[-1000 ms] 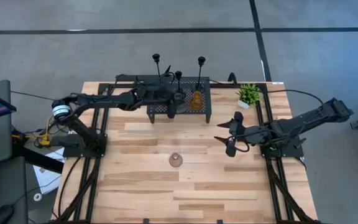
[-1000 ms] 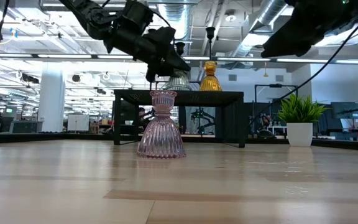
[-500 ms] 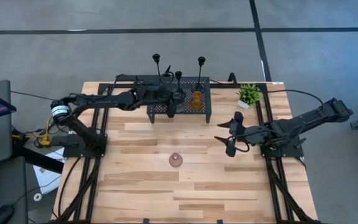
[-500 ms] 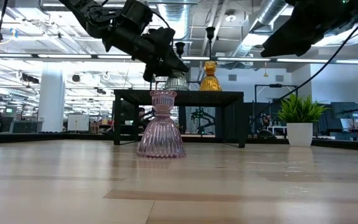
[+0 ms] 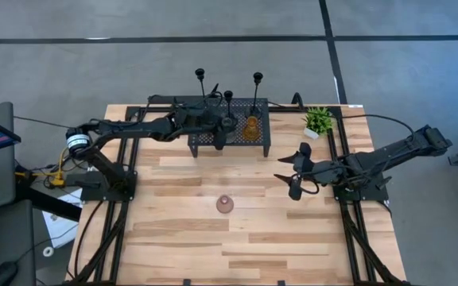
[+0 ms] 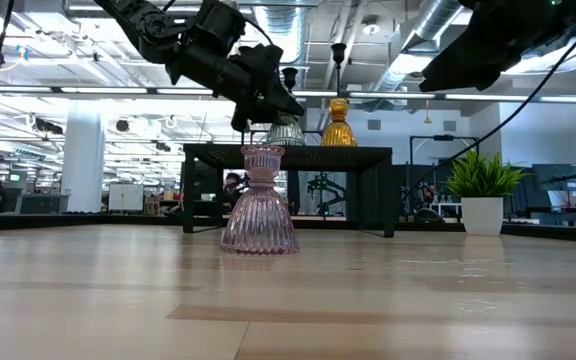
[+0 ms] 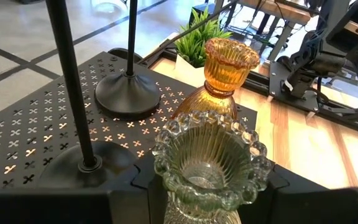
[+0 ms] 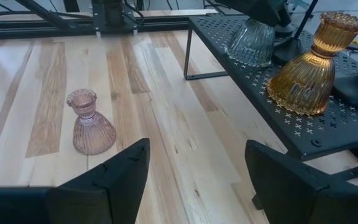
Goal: Pick & Place candle stick holders
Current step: Put the green glass candle holder on the shelf
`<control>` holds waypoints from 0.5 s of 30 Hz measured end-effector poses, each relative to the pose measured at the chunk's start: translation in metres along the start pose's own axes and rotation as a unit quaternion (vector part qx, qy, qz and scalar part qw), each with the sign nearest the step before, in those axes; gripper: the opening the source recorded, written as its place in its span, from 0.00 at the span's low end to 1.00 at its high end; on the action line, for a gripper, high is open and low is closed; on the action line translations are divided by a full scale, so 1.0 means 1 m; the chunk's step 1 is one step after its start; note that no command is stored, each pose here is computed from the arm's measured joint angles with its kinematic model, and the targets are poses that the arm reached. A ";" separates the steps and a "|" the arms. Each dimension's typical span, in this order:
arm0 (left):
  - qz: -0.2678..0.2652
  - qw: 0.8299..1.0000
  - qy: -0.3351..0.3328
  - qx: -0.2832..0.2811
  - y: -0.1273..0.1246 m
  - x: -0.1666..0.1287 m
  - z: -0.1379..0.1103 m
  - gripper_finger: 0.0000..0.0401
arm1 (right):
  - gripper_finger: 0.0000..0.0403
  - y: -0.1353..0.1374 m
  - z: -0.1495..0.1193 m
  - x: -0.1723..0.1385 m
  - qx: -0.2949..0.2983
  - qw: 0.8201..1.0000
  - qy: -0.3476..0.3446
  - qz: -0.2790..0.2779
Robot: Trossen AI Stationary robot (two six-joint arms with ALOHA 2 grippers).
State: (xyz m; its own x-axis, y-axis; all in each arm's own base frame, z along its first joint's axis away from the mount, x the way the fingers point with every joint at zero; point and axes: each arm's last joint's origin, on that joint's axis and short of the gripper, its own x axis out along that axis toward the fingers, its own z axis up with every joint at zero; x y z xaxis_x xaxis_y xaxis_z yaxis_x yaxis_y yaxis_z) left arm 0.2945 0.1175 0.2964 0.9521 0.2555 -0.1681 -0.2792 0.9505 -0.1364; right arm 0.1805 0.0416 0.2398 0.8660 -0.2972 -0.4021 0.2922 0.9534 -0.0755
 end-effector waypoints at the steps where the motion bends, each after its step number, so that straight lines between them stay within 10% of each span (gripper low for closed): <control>1: 0.000 1.000 0.000 0.000 0.000 0.000 0.000 0.35 | 0.63 0.000 0.000 0.000 0.000 1.000 0.000 0.000; 15: -0.005 1.000 -0.015 -0.024 0.003 0.017 -0.008 0.39 | 0.63 0.001 0.000 0.001 -0.001 1.000 0.002 0.000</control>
State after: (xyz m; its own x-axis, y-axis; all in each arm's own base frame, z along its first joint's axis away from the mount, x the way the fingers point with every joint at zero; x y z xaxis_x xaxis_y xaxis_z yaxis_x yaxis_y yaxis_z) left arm 0.3091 0.1229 0.2849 0.9579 0.2525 -0.1369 -0.2751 0.9435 -0.1848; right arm 0.1813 0.0419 0.2389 0.8642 -0.2966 -0.4065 0.2907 0.9536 -0.0778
